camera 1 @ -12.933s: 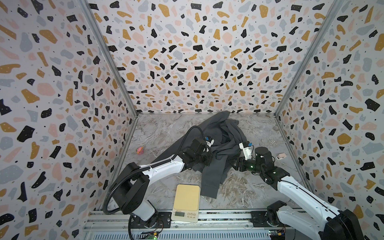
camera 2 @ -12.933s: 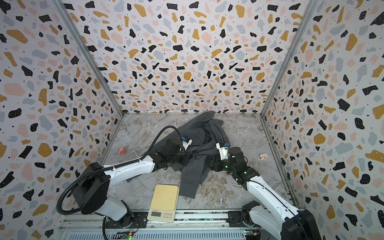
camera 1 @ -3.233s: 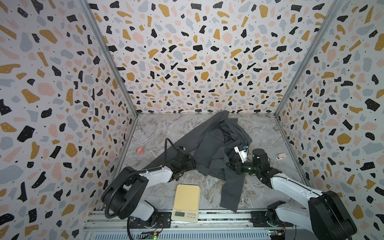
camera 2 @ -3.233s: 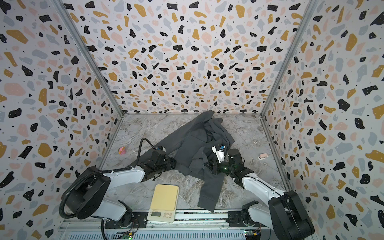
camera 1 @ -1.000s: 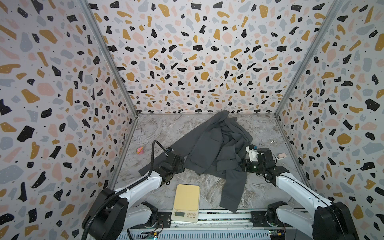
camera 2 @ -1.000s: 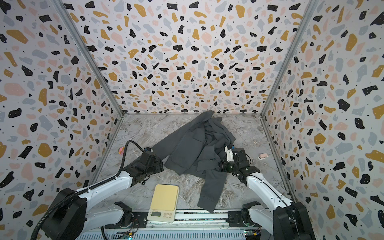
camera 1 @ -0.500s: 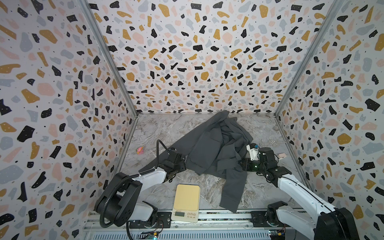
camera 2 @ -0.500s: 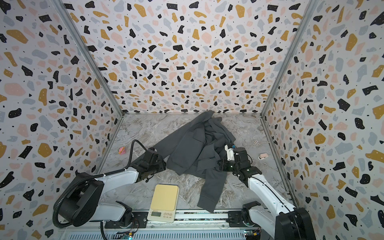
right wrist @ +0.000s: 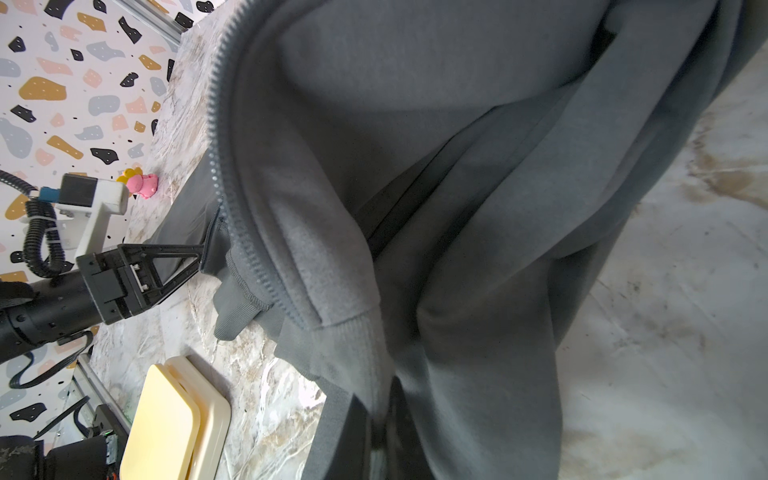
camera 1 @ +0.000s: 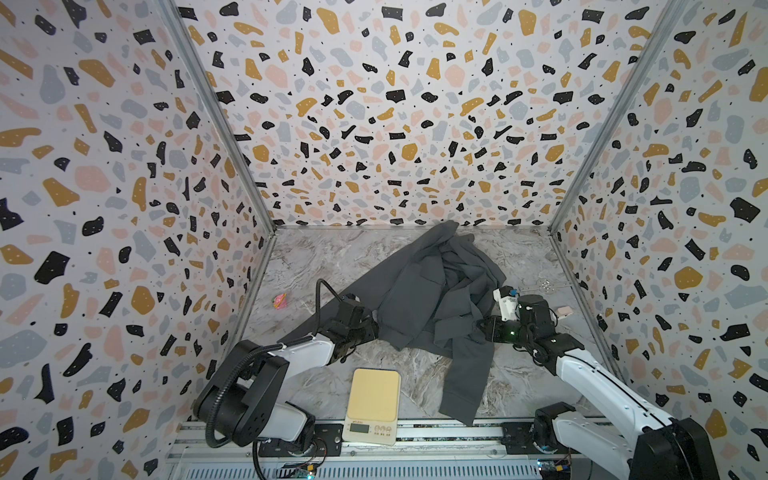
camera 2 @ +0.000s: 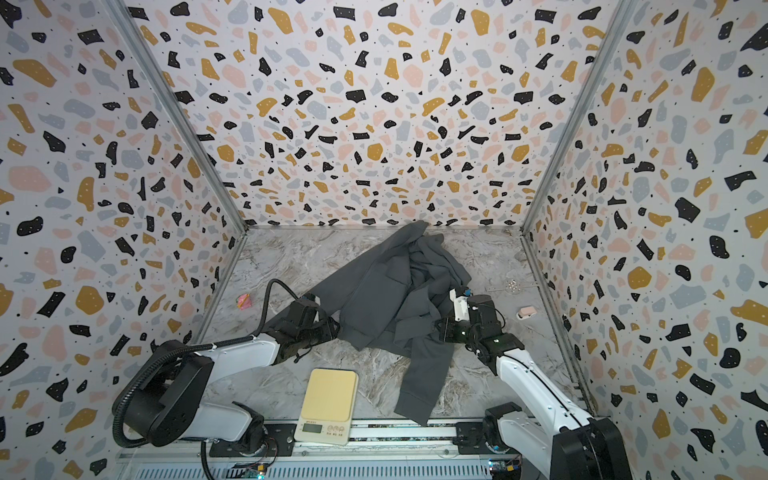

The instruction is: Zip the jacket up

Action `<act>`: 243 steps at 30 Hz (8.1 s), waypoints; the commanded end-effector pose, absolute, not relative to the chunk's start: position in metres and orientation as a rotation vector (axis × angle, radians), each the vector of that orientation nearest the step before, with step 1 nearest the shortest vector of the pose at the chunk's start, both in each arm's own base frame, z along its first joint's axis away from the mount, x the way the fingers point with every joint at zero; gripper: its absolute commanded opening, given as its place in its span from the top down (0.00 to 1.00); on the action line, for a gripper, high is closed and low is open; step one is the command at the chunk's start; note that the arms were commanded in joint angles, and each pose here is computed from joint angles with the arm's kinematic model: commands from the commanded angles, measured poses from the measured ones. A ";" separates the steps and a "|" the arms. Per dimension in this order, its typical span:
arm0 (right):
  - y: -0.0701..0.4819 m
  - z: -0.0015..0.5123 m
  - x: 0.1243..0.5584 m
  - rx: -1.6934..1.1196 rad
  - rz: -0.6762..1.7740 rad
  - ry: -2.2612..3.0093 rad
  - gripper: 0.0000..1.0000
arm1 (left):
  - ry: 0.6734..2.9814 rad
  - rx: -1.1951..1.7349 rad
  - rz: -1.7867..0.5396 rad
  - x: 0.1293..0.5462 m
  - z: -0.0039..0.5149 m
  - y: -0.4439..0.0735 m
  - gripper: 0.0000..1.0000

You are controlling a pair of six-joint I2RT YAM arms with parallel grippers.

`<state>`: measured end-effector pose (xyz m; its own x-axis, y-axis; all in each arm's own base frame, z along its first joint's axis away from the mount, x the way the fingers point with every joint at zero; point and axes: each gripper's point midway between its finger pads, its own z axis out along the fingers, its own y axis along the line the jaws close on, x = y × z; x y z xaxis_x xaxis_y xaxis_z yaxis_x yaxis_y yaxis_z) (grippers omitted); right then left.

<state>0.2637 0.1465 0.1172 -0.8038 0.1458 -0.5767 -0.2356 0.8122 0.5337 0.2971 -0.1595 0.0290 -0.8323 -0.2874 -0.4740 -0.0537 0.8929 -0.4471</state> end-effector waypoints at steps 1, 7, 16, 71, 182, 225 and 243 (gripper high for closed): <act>0.147 0.130 0.267 -0.071 0.815 2.331 1.00 | 2.532 -0.231 -0.563 0.291 0.021 -0.158 0.46; 0.147 0.129 0.266 -0.069 0.819 2.334 1.00 | 2.543 -0.206 -0.524 0.291 0.021 -0.162 0.46; 0.147 0.128 0.266 -0.070 0.820 2.335 1.00 | 2.601 -0.095 -0.415 0.285 0.010 -0.184 0.47; 0.302 0.181 0.216 -0.835 1.159 1.995 1.00 | 1.800 0.297 -0.803 0.253 0.206 -0.242 1.00; 0.274 0.072 0.211 -0.421 1.087 2.479 1.00 | 2.488 0.625 -0.445 0.210 0.068 -0.308 0.24; 0.279 0.086 0.213 -0.481 1.079 2.399 1.00 | 2.577 0.410 -0.611 0.210 0.028 -0.318 1.00; 0.236 0.134 0.232 -0.466 0.968 2.226 1.00 | 2.085 0.309 -1.172 0.237 0.128 -0.316 1.00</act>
<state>0.2371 0.2371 0.1315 -0.7224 -0.0619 -0.6887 -0.5367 0.6781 0.5021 0.2329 -0.3068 0.0913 -0.7721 -0.0760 -0.6309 0.4395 0.6532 -0.6166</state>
